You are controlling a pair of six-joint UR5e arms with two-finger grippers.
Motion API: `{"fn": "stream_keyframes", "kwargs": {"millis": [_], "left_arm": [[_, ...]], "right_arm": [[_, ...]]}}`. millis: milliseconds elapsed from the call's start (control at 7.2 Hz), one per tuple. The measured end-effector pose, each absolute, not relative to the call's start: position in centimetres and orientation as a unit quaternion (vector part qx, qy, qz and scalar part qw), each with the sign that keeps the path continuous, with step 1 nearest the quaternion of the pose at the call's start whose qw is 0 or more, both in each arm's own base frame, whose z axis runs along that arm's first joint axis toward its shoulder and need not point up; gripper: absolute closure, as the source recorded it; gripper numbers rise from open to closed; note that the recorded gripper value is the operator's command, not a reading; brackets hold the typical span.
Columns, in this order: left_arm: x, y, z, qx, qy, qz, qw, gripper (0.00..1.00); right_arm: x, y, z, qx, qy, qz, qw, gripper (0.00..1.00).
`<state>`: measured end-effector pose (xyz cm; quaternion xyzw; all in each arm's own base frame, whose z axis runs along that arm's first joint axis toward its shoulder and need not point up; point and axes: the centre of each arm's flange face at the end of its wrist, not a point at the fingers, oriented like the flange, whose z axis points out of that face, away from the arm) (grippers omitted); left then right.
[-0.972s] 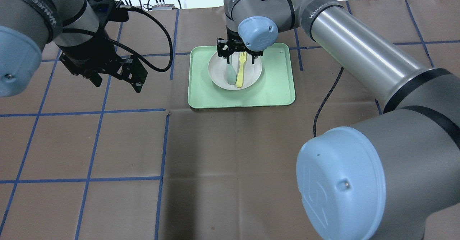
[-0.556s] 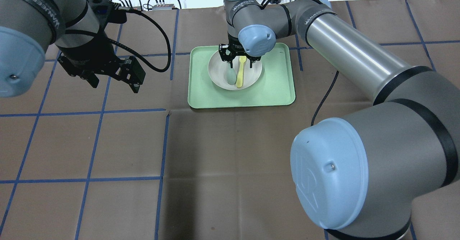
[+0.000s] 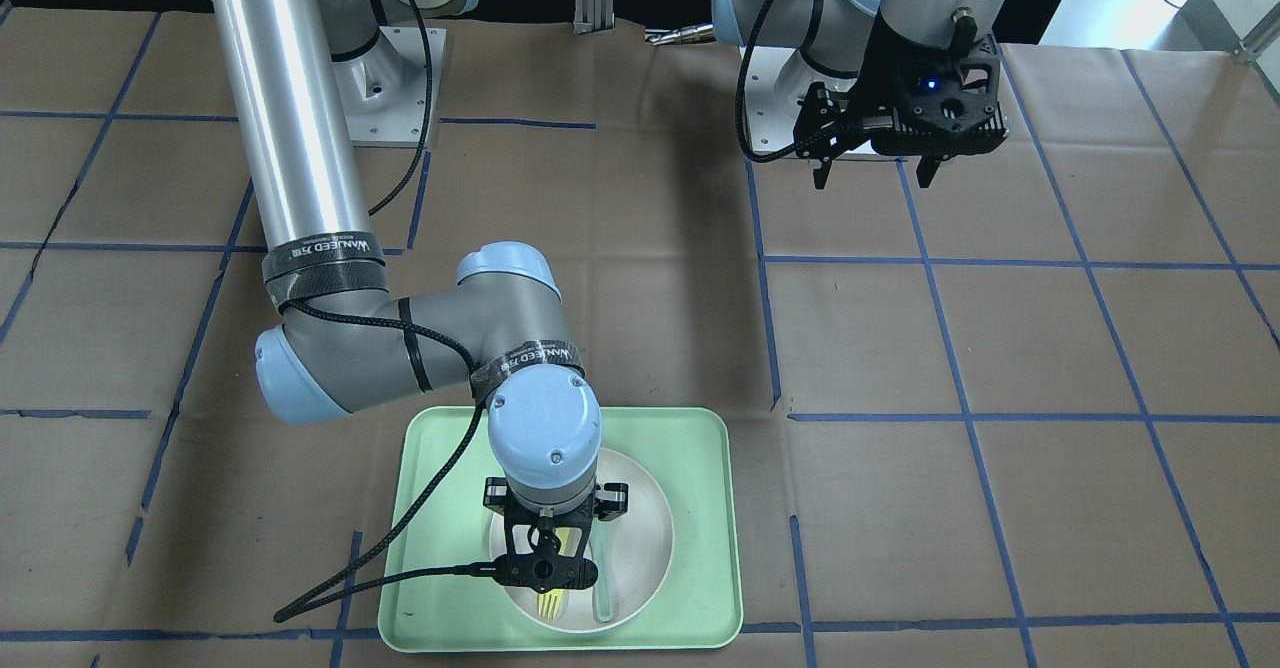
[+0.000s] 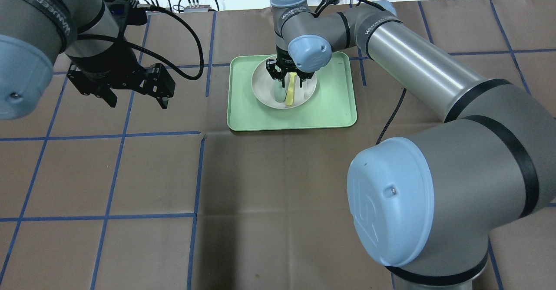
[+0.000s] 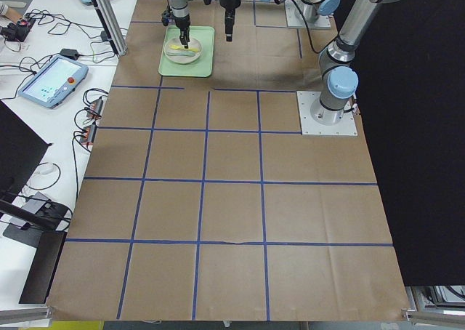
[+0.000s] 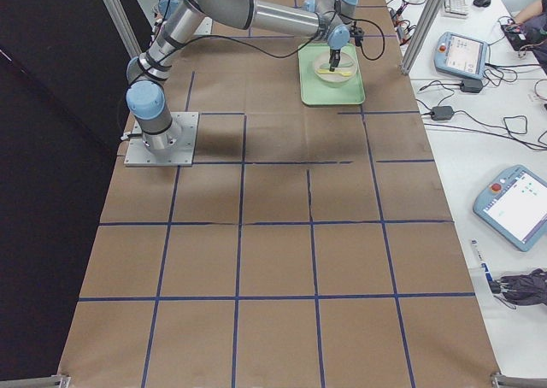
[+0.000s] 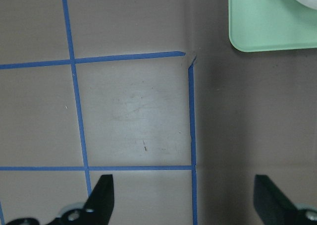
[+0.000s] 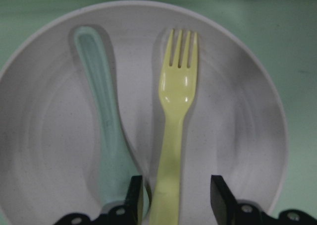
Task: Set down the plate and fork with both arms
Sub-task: 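Lower the right gripper into the plate and grasp the yellow fork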
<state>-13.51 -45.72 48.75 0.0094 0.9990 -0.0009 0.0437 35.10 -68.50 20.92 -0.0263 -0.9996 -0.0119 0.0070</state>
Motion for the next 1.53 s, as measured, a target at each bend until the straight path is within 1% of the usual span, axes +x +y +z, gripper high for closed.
{"fn": "stream_keyframes", "kwargs": {"millis": [972,1389,1528], "left_arm": [[-13.5,-45.6,48.8,0.0,0.999,-0.002,0.044,0.0],[-13.5,-45.5,48.4,0.001,0.999,0.002,0.042,0.0],[-13.5,-45.2,48.0,0.0,0.999,0.005,0.042,0.0]], "right_arm": [[35.1,-69.0,19.5,-0.028,-1.0,-0.007,0.006,0.44],[35.1,-69.1,19.0,-0.028,-1.0,-0.009,0.006,0.48],[35.1,-69.2,18.8,-0.028,-1.0,-0.01,0.006,0.58]]}}
